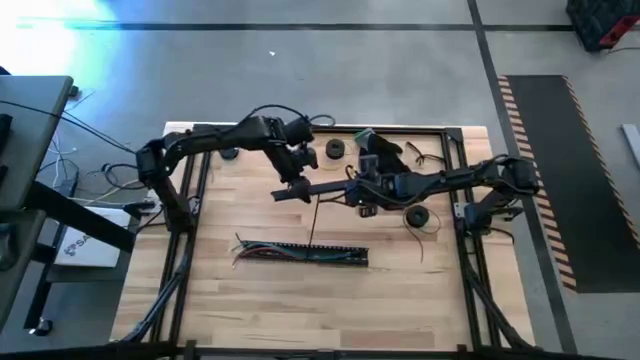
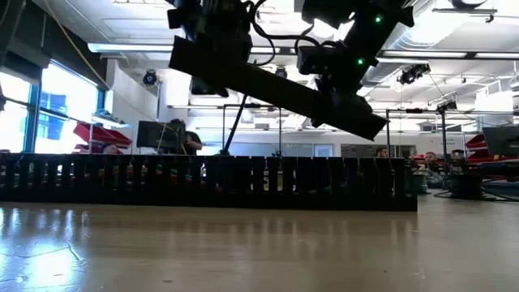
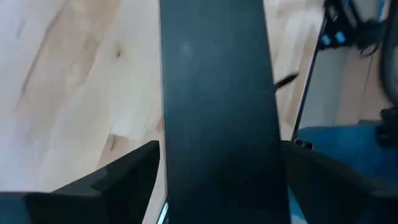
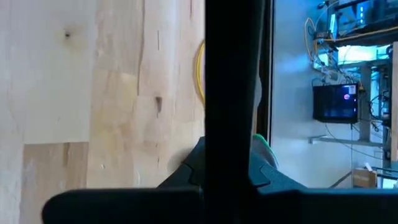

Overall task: Ziptie cables
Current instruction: Close the black cable duct

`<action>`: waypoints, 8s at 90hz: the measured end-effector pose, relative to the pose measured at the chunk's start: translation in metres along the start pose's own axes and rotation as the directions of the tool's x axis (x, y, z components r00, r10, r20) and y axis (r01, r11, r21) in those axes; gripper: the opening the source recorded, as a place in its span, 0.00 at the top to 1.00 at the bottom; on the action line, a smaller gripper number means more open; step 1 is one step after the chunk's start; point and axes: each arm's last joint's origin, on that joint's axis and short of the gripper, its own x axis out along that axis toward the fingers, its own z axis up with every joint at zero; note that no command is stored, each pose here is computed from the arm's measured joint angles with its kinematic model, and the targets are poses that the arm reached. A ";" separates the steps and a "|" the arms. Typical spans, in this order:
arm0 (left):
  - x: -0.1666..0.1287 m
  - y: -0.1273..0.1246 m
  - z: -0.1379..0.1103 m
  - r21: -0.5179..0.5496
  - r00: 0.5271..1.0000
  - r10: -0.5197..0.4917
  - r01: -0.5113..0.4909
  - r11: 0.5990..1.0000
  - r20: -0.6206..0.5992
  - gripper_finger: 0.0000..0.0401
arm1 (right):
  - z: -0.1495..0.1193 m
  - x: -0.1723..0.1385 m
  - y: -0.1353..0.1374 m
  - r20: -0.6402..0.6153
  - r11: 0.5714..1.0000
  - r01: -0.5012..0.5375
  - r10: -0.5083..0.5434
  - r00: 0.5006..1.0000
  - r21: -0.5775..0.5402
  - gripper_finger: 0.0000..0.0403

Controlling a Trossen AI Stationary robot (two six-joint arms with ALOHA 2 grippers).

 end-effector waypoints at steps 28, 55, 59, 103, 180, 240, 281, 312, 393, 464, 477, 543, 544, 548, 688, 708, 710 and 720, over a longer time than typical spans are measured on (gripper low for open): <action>0.003 -0.003 -0.007 0.014 0.997 0.051 -0.050 0.999 -0.053 0.49 | 0.000 0.000 0.000 0.002 1.000 -0.004 0.004 1.000 0.001 0.98; 0.002 -0.001 -0.007 0.017 0.995 0.077 -0.076 0.997 -0.055 0.52 | 0.002 -0.001 0.002 0.061 0.992 -0.126 0.125 0.990 0.013 0.81; 0.002 -0.001 -0.008 0.021 0.993 0.100 -0.099 0.995 -0.057 0.52 | 0.003 -0.002 0.003 0.086 0.984 -0.178 0.175 0.981 0.026 0.78; 0.009 -0.017 -0.028 0.263 0.896 0.418 -0.372 0.890 -0.149 0.52 | -0.014 -0.037 -0.067 0.352 0.768 -0.598 0.507 0.787 0.229 0.26; -0.018 -0.123 -0.066 0.394 0.804 0.589 -0.570 0.721 0.084 0.52 | -0.036 -0.029 -0.051 0.144 0.661 -0.731 0.717 0.682 0.166 0.42; -0.044 -0.133 -0.091 0.260 0.805 0.580 -0.591 0.764 0.127 0.21 | -0.020 -0.084 -0.008 -0.050 0.627 -0.703 0.757 0.652 0.336 0.49; -0.090 -0.127 -0.172 0.013 0.787 0.504 -0.543 0.839 0.356 0.25 | 0.079 -0.089 0.024 -0.225 0.617 -0.665 0.781 0.582 0.422 0.49; -0.022 -0.104 -0.179 0.002 0.847 0.438 -0.460 0.888 0.302 0.30 | 0.111 -0.056 0.051 -0.268 0.604 -0.645 0.793 0.548 0.468 0.49; 0.047 -0.066 -0.205 -0.234 0.893 0.392 -0.342 0.910 0.222 0.72 | 0.112 -0.053 0.079 -0.339 0.677 -0.608 0.735 0.587 0.415 0.49; 0.075 -0.074 -0.213 -0.154 0.862 0.458 -0.433 0.888 0.215 0.72 | 0.108 -0.050 0.085 -0.357 0.663 -0.599 0.748 0.559 0.449 0.49; 0.078 -0.077 -0.214 -0.145 0.866 0.448 -0.425 0.894 0.225 0.72 | 0.106 -0.052 0.091 -0.364 0.661 -0.607 0.750 0.553 0.441 0.49; 0.088 -0.088 -0.239 -0.098 0.919 0.364 -0.352 0.931 0.155 0.95 | 0.109 -0.054 0.095 -0.341 0.655 -0.628 0.755 0.559 0.420 0.49; 0.089 -0.087 -0.239 -0.099 0.919 0.362 -0.350 0.931 0.157 0.96 | 0.109 -0.054 0.095 -0.341 0.655 -0.629 0.755 0.559 0.419 0.49; 0.093 -0.083 -0.241 -0.100 0.920 0.355 -0.342 0.934 0.164 0.98 | 0.109 -0.054 0.095 -0.341 0.655 -0.632 0.755 0.559 0.414 0.49; 0.052 -0.082 -0.210 -0.134 0.900 0.314 -0.286 0.949 0.302 1.00 | 0.109 -0.055 0.072 -0.351 0.631 -0.612 0.775 0.525 0.477 0.49; 0.061 -0.081 -0.208 -0.116 0.893 0.348 -0.328 0.938 0.287 1.00 | 0.102 -0.049 0.079 -0.392 0.641 -0.603 0.768 0.507 0.475 0.49; 0.064 -0.081 -0.208 -0.112 0.892 0.352 -0.334 0.936 0.283 1.00 | 0.101 -0.049 0.080 -0.397 0.642 -0.604 0.767 0.504 0.473 0.49; 0.073 -0.080 -0.206 -0.090 0.893 0.366 -0.355 0.931 0.261 1.00 | 0.100 -0.049 0.083 -0.402 0.641 -0.612 0.767 0.500 0.463 0.49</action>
